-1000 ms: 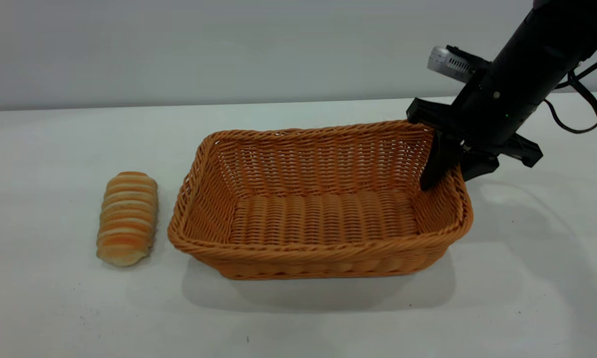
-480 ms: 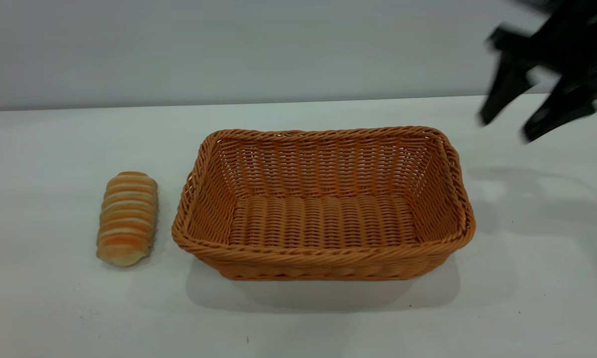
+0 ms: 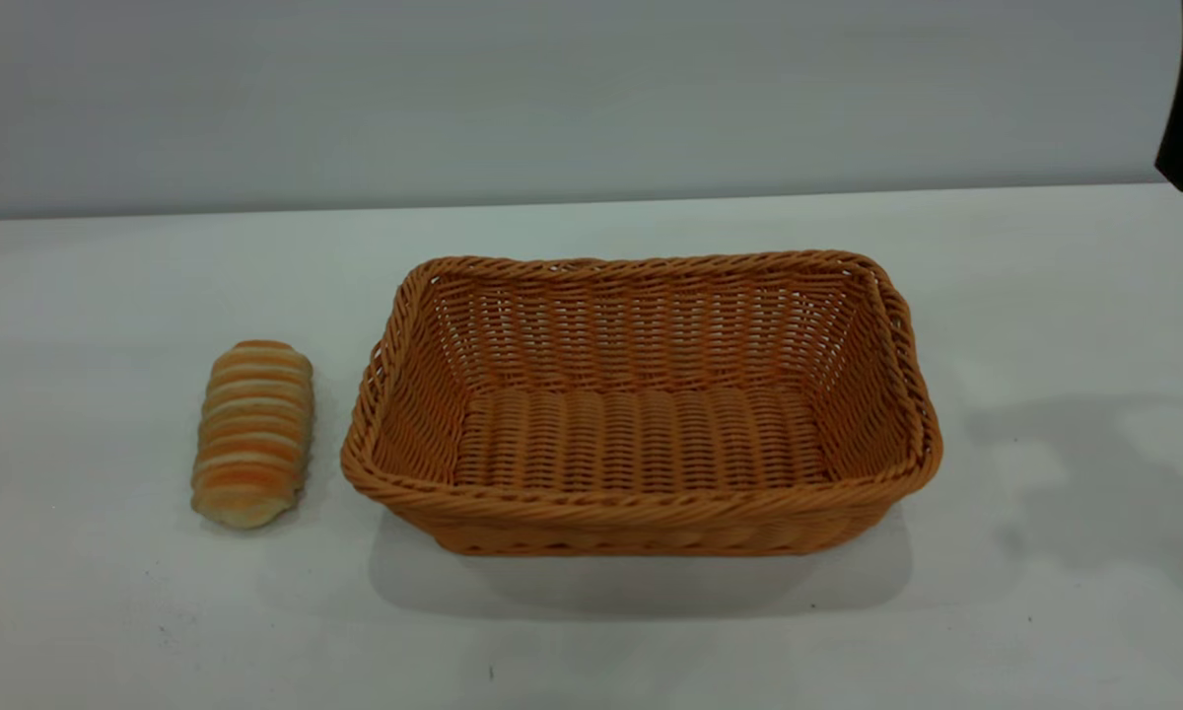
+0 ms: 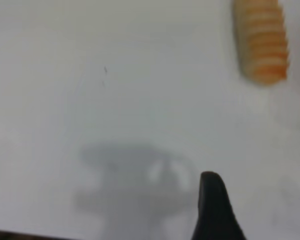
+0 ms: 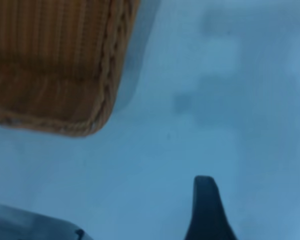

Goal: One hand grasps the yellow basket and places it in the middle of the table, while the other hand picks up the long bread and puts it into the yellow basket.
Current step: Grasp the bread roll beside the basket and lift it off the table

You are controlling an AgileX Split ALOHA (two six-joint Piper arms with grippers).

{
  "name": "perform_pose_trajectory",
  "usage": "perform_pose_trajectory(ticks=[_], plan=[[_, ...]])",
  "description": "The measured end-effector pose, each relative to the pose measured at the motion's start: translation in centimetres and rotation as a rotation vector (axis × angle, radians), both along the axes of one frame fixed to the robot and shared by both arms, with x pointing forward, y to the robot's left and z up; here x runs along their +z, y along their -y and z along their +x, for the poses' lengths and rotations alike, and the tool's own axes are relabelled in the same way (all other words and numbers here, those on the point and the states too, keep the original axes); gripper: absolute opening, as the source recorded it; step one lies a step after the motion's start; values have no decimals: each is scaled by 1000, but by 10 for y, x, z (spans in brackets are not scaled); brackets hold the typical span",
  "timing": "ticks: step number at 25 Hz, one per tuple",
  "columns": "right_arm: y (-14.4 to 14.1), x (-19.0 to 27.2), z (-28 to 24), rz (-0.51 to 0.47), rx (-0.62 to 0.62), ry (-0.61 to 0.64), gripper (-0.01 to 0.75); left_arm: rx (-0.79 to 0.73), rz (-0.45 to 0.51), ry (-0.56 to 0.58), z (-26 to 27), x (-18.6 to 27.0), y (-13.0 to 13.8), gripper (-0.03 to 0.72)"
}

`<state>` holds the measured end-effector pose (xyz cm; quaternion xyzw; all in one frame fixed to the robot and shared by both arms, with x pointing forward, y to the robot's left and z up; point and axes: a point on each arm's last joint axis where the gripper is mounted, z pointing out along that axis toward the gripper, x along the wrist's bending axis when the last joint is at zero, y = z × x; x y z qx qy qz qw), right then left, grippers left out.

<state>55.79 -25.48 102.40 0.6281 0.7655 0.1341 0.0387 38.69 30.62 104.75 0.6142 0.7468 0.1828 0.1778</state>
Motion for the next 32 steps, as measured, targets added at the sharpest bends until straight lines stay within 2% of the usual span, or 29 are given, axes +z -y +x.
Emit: perform_pose_trajectory(ticks=[4, 13, 25, 29, 31, 32], plan=[[-18, 8, -26, -53, 52, 36, 556, -22, -17, -130, 39, -35, 2, 505], [-32, 14, -45, -73, 96, 67, 556, -113, -101, -227, 126, -119, 13, 505], [-32, 13, -45, -75, 95, 66, 556, -352, -179, -199, 218, -201, 39, 486], [-32, 13, -45, -75, 95, 66, 556, -371, -192, -240, 222, -227, 41, 424], [-32, 13, -45, -75, 95, 66, 556, -376, -198, -249, 223, -230, 41, 339], [-32, 13, -45, -75, 95, 66, 556, -378, -202, -252, 222, -229, 41, 268]])
